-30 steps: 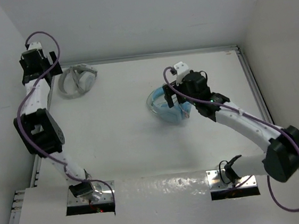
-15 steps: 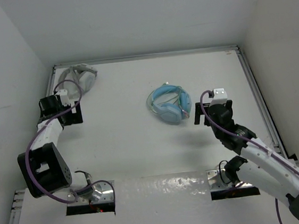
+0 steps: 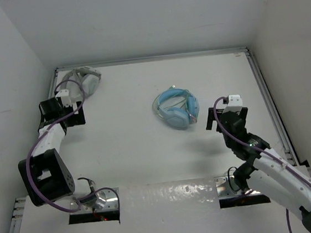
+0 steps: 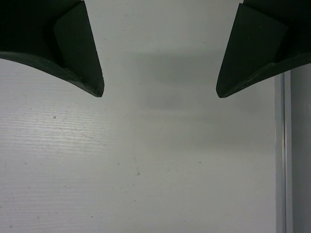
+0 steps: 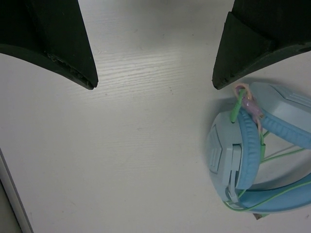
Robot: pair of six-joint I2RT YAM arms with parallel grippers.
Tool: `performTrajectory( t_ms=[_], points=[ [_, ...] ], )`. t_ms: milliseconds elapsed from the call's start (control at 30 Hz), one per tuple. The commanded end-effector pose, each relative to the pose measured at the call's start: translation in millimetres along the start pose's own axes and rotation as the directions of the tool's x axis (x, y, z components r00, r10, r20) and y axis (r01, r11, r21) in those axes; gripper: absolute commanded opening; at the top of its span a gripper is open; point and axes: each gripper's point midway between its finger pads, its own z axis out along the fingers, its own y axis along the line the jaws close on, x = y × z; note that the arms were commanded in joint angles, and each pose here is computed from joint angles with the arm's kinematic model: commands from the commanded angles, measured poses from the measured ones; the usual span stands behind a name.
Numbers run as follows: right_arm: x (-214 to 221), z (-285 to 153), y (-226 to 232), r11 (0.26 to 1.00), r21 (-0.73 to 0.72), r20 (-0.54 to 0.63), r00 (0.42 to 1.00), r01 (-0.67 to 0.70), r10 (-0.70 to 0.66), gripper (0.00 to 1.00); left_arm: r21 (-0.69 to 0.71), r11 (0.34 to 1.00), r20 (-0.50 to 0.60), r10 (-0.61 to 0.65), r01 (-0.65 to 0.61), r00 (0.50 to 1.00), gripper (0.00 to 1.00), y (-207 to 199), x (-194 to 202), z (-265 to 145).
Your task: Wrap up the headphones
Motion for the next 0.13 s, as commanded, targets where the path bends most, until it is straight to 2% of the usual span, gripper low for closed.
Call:
performTrajectory(
  t_ms=[0, 100],
  points=[
    [-3.6, 1.3, -3.5, 1.0, 0.03, 0.014, 1.0, -0.01, 0.01, 0.99, -0.026, 1.0, 0.065, 0.008, -0.006, 0.998, 0.98, 9.3, -15.6, -5.2],
    [-3.8, 2.0, -3.6, 0.999, 0.033, 0.013, 1.0, -0.006, 0.006, 0.99, 0.001, 1.0, 0.09, -0.01, 0.01, 0.996, 0.97, 8.8, -18.8, -8.2]
  ],
)
